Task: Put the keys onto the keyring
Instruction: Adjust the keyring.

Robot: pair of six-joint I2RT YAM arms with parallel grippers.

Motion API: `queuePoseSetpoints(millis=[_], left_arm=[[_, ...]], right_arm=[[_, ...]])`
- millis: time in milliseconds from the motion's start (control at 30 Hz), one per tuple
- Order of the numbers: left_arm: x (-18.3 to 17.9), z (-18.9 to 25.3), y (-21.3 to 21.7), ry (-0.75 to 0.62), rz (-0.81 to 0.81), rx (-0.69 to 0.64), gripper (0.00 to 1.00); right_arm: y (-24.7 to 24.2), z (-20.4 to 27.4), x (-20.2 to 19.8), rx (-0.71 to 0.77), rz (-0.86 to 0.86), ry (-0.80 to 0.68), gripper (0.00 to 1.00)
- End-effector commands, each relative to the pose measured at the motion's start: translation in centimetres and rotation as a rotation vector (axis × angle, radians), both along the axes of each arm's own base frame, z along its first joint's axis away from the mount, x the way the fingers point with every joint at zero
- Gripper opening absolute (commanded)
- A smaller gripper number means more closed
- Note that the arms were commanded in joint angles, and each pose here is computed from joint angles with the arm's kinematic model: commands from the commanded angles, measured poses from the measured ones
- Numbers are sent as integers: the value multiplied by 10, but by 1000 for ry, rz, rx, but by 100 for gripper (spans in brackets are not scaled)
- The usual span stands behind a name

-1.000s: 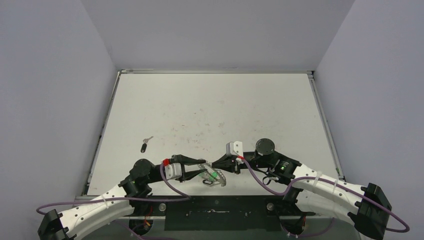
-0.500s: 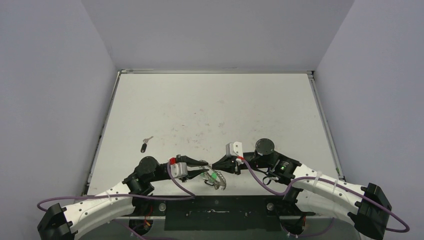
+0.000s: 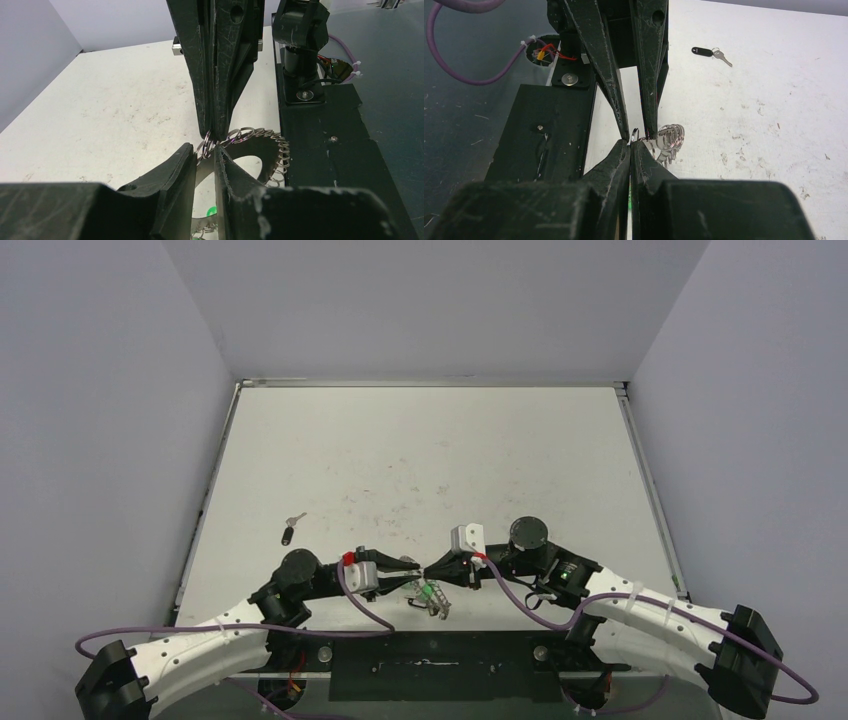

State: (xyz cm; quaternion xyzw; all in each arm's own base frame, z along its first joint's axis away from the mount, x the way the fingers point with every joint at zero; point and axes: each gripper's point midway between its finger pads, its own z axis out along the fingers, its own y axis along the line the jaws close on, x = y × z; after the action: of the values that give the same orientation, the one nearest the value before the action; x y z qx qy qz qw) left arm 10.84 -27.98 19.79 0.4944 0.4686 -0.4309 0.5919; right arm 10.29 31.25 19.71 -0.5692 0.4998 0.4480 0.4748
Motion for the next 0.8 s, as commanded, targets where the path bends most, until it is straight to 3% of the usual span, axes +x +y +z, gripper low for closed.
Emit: queuePoseSetpoints(millis=[0, 233, 400, 767], left_arm=[[-5, 45, -4, -78, -36, -106, 19], [-5, 42, -2, -77, -31, -96, 19], [-3, 39, -3, -77, -26, -74, 0], [2, 34, -3, -65, -3, -2, 1]], right_arm=[[11, 42, 2, 103, 25, -86, 0], [10, 43, 4, 106, 13, -90, 0], [11, 43, 4, 104, 18, -88, 0], [11, 35, 7, 74, 2, -86, 0]])
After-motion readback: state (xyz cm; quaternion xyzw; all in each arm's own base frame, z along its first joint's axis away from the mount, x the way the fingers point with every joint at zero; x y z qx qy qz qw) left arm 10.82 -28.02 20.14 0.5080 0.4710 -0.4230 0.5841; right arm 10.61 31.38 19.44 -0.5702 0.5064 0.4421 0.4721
